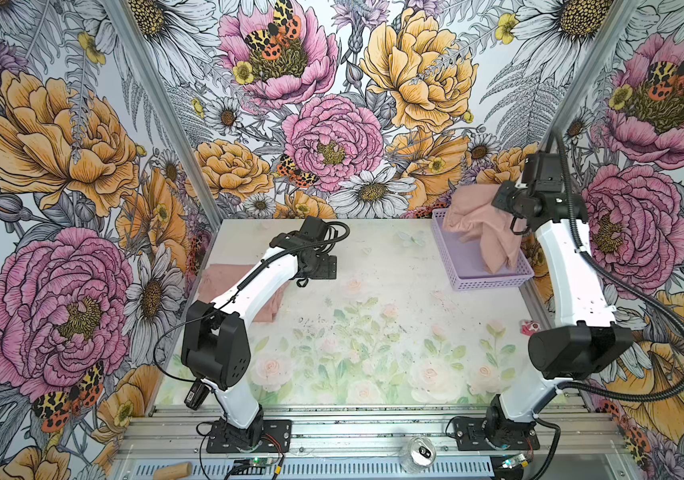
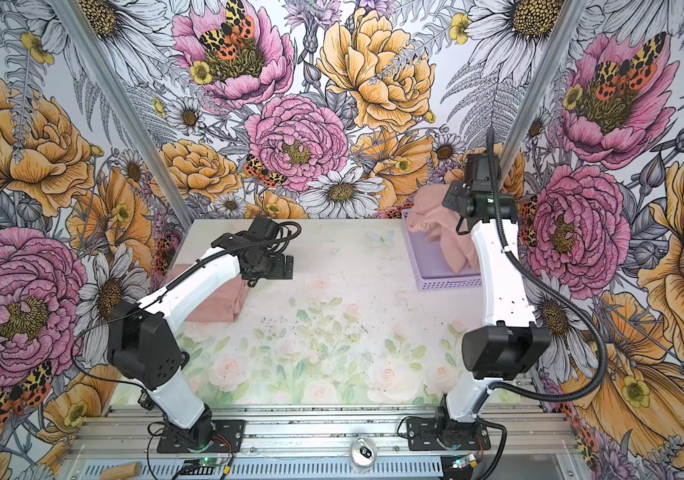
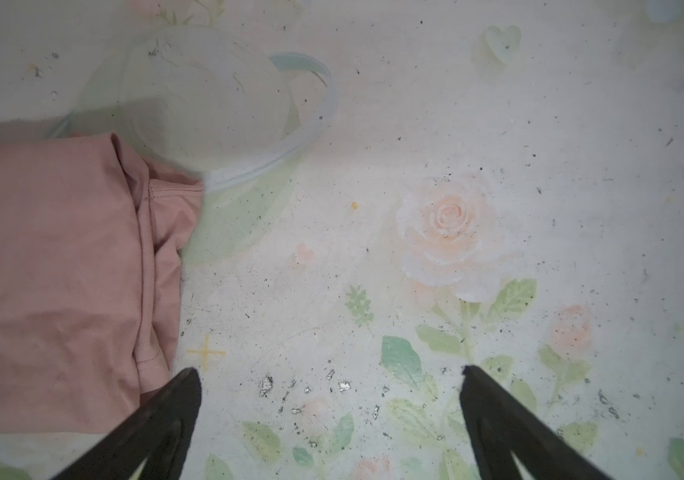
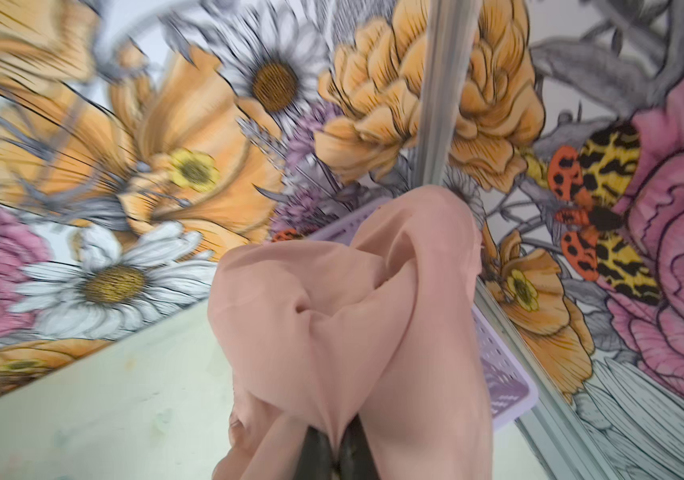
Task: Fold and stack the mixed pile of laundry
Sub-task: 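Lift the pink trousers from the basket with the right gripper and drop them mid-table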
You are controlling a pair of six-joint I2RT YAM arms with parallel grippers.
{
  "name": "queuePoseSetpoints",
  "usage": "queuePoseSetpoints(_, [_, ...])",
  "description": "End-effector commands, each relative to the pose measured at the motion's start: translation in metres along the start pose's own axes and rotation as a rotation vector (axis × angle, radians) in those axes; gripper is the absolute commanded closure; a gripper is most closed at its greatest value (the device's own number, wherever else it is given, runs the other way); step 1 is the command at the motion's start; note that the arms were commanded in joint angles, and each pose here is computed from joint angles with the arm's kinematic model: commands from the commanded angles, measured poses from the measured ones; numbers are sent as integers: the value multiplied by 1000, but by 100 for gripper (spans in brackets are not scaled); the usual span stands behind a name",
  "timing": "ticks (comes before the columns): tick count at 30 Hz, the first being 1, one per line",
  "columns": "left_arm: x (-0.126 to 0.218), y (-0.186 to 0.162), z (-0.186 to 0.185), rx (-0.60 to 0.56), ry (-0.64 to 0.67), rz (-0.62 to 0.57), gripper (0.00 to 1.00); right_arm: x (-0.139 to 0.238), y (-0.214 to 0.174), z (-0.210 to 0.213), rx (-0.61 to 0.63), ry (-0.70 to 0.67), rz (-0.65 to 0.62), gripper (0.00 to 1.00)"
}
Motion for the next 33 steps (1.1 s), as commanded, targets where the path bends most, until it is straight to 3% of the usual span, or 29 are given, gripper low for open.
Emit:
queuePoseSetpoints(1, [12,5,-3,37,-34,-64,1,59,22,37,25,225,-72,100])
queuePoseSetpoints(5, [17,3,-2,45,-25,-82,1,102,22,73,58,414,-51,100])
queuePoseSetpoints(10, [32,0,8,70,10,-117,1,127,-6,114,63,643,103,100])
queuePoseSetpoints(14, [49,-6,26,130,52,-159,1,130,-43,136,53,745,286,100])
queuePoseSetpoints(20, [75,-28,74,273,142,-215,1,120,-129,164,37,844,649,100])
queuePoseSetpoints(26, [83,-46,97,325,172,-220,1,67,-214,139,25,765,917,100])
queuePoseSetpoints(29, [79,-48,93,310,163,-205,1,30,-256,106,32,603,991,100])
queuePoseSetpoints(31, [72,-49,81,285,117,-184,1,10,-272,81,59,472,965,76])
queuePoseSetpoints(33, [64,-52,68,255,85,-157,1,-1,-276,64,61,365,925,63])
Point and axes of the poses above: each gripper's point midway between its finger pads, its own x axis back along the fingers, its own z axis along the line the jaws close on, y = z × x, the point moved 7 cm from there along x, back along the fingers, and after that the axes turned 14 degrees about -x, right-handed, at the moved point
